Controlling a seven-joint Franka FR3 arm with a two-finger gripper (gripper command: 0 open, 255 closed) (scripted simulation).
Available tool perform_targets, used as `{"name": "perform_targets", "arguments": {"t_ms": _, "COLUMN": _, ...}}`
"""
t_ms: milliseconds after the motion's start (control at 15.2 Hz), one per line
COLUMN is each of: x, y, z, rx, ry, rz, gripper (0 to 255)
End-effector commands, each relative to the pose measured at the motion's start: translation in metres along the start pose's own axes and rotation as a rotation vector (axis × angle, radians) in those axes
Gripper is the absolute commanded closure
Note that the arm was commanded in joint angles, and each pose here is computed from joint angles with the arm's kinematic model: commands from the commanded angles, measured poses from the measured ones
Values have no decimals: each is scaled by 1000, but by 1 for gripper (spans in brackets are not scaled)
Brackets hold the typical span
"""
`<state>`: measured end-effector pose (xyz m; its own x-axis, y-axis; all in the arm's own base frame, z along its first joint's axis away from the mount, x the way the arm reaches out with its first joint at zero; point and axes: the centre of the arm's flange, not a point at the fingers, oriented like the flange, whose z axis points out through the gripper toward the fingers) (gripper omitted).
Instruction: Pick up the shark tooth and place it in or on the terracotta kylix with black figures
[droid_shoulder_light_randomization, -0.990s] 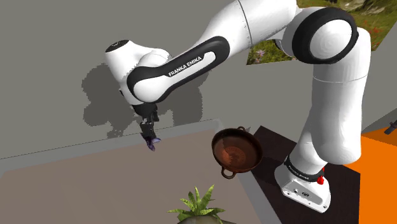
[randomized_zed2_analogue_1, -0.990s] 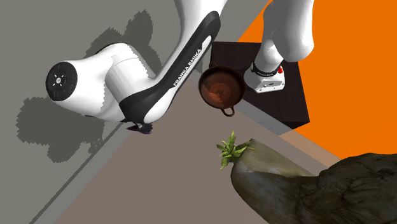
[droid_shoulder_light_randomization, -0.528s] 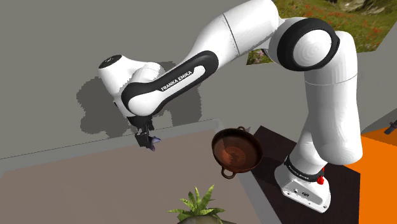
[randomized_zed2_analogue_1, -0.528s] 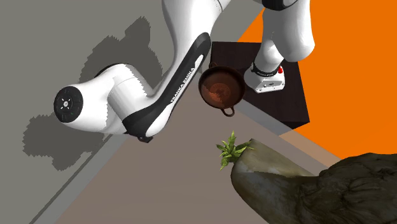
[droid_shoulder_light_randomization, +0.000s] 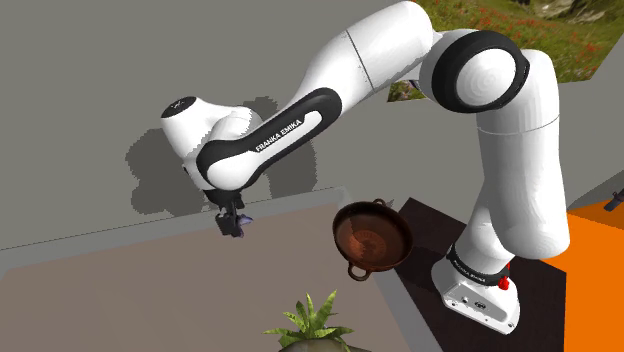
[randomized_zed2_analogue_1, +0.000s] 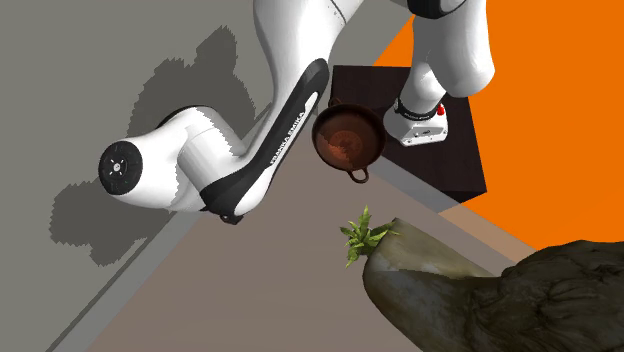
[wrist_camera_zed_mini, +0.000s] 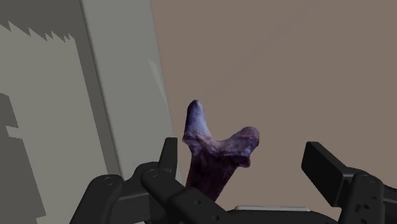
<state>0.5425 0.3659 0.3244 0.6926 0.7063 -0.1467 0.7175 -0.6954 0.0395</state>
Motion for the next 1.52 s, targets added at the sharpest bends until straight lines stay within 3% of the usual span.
{"name": "perform_targets", "arguments": {"t_ms": 0, "x": 0, "y": 0, "z": 0, "rx": 0, "ry": 0, "rz": 0, "gripper": 0}}
{"name": "perform_targets", "arguments": {"t_ms": 66, "x": 0, "y": 0, "z": 0, "rx": 0, "ry": 0, "rz": 0, "gripper": 0}}
{"name": "perform_targets", "arguments": {"t_ms": 132, "x": 0, "y": 0, "z": 0, "rx": 0, "ry": 0, "rz": 0, "gripper": 255}}
{"name": "perform_targets", "arguments": {"t_ms": 726, "x": 0, "y": 0, "z": 0, "rx": 0, "ry": 0, "rz": 0, "gripper": 255}}
{"name": "perform_targets", "arguments": {"t_ms": 792, "x": 0, "y": 0, "z": 0, "rx": 0, "ry": 0, "rz": 0, "gripper": 0}}
{"name": "perform_targets", "arguments": {"t_ms": 1056, "x": 1, "y": 44, "z": -25, "rx": 131, "ry": 162, "rz": 560, "gripper": 0}}
{"name": "perform_targets", "arguments": {"t_ms": 1122, "x": 1, "y": 46, "z": -26, "rx": 139, "ry": 171, "rz": 593, "gripper": 0}}
{"name": "perform_targets", "arguments": {"t_ms": 1452, "x": 6, "y": 44, "z": -1, "rx": 139, "ry": 171, "rz": 593, "gripper": 0}}
